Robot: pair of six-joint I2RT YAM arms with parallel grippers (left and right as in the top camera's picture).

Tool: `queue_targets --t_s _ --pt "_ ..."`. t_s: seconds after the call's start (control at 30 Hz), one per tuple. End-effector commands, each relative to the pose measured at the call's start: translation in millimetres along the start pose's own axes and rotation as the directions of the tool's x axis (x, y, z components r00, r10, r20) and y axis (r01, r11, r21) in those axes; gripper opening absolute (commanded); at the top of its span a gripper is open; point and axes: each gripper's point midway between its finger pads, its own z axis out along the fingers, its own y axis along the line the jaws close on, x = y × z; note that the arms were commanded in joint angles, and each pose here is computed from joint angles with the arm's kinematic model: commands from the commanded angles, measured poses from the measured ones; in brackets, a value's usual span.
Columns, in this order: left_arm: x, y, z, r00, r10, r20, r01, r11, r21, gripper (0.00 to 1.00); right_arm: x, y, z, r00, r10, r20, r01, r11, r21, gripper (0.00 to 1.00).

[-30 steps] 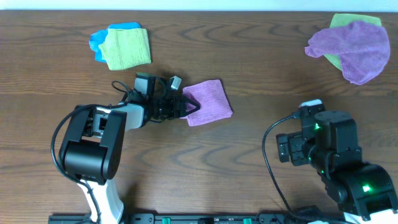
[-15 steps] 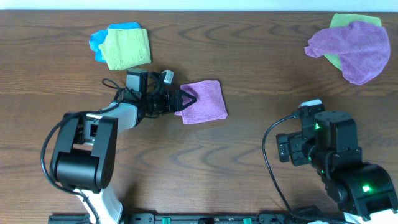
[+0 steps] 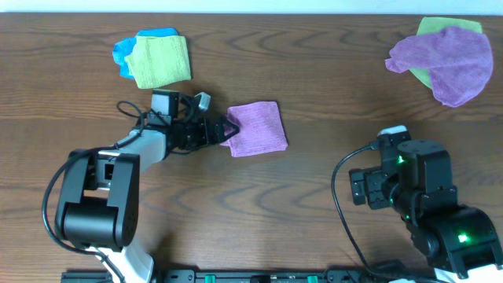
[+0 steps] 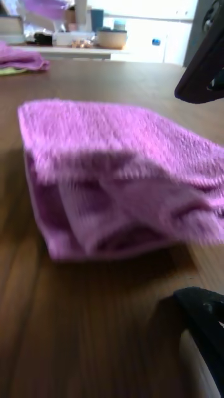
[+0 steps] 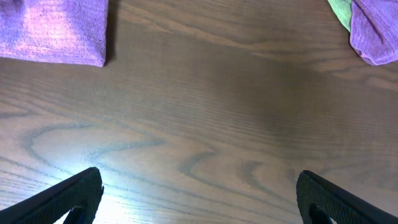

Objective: Fold the cloth
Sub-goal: 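Carry the pink cloth with the left gripper to the blue-green stack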

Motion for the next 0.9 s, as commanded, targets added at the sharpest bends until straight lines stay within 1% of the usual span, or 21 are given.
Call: queue_targets --t_s 0.0,0.1,0.33,0.47,0.57,0.7,0.87 --pt "-4.4 4.0 -7.1 0.999 0.047 0.025 -0.046 0.998 -0.034 0.96 -0.4 -2.3 -1.1 1.0 -0.001 0.006 0.001 1.0 0.007 0.99" --pt "-3.5 5.9 -5.3 0.999 0.049 0.024 -0.047 0.997 -0.054 0.96 -0.5 -2.3 -1.1 1.0 -0.001 0.006 0.001 1.0 0.007 0.99" --pt "3.7 5.3 -2.6 0.999 0.035 -0.002 -0.035 0.998 -0.058 0.98 -0.6 -2.3 -1.1 1.0 -0.001 0.007 0.001 1.0 0.007 0.99" --pt "11.5 1.2 7.5 0.999 0.047 -0.026 -0.049 0.996 -0.077 0.98 -0.7 -2.3 -1.1 1.0 -0.001 0.007 0.001 1.0 0.007 0.99" --pt "16.7 -3.3 14.5 0.997 0.067 -0.042 -0.07 0.994 -0.087 0.96 -0.7 -2.3 -1.1 1.0 -0.001 0.007 0.001 1.0 0.007 0.99" --pt "20.1 -7.3 22.7 0.997 0.055 -0.046 -0.059 0.993 -0.1 0.95 -0.8 -2.3 -1.1 1.0 -0.001 0.007 0.001 1.0 0.007 0.99" --pt "26.9 -12.4 35.4 0.995 0.069 -0.065 -0.075 0.993 -0.089 0.95 -1.0 -1.0 -1.2 1.0 -0.001 0.009 0.001 1.0 0.0 0.99"
